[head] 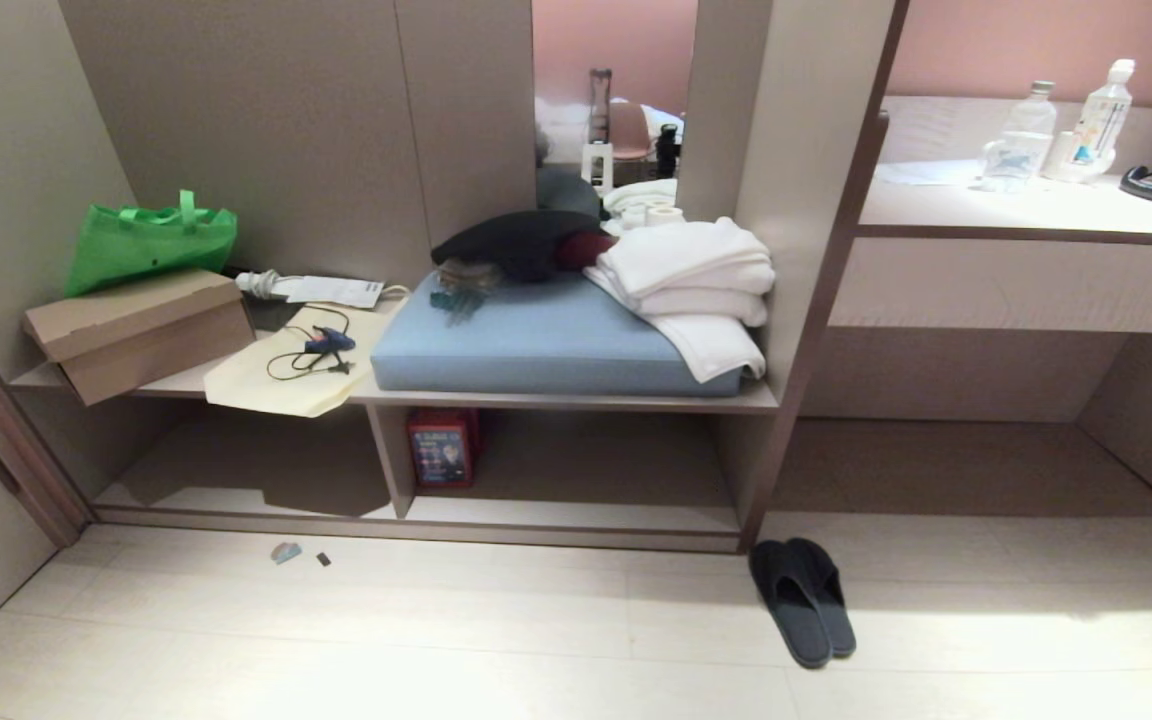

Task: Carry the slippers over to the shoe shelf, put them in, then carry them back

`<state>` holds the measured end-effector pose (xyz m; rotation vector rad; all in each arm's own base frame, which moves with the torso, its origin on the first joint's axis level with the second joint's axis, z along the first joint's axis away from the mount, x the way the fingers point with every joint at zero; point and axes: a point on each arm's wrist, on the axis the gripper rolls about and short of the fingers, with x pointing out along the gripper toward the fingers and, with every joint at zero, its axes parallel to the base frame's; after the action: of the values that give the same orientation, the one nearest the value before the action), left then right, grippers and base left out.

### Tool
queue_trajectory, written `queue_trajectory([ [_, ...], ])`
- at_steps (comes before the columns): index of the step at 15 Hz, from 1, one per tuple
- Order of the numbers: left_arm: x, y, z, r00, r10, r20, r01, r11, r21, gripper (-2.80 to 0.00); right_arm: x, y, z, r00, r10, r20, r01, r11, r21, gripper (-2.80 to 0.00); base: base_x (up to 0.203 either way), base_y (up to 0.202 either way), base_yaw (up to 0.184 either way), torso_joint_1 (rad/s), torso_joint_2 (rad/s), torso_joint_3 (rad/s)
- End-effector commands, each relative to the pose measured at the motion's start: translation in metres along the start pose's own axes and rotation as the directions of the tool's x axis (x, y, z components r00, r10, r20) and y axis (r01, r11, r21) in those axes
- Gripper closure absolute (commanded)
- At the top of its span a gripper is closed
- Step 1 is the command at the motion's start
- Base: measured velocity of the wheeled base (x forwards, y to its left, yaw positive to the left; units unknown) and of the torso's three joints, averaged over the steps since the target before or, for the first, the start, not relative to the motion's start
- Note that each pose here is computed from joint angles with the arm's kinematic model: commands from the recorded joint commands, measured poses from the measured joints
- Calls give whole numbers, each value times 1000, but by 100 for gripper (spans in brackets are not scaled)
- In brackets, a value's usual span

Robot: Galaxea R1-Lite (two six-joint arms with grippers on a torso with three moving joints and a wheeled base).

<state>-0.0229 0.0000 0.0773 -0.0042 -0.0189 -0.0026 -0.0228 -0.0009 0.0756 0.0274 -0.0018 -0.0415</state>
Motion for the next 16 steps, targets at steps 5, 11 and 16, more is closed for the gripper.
queue_trajectory([
  [5, 0, 0, -2, 1000, 0, -7, 0, 1000, -2, 0, 0, 0, 0, 1000, 0, -1, 0, 1000, 2, 0, 0, 0, 0, 0, 0, 0],
  [11, 0, 0, -2, 1000, 0, -7, 0, 1000, 0, 0, 0, 0, 0, 1000, 0, -1, 0, 1000, 2, 0, 0, 0, 0, 0, 0, 0],
  [16, 0, 0, -2, 1000, 0, -7, 0, 1000, 0, 0, 0, 0, 0, 1000, 0, -2, 0, 1000, 2, 0, -172, 0, 2, 4, 2, 2],
])
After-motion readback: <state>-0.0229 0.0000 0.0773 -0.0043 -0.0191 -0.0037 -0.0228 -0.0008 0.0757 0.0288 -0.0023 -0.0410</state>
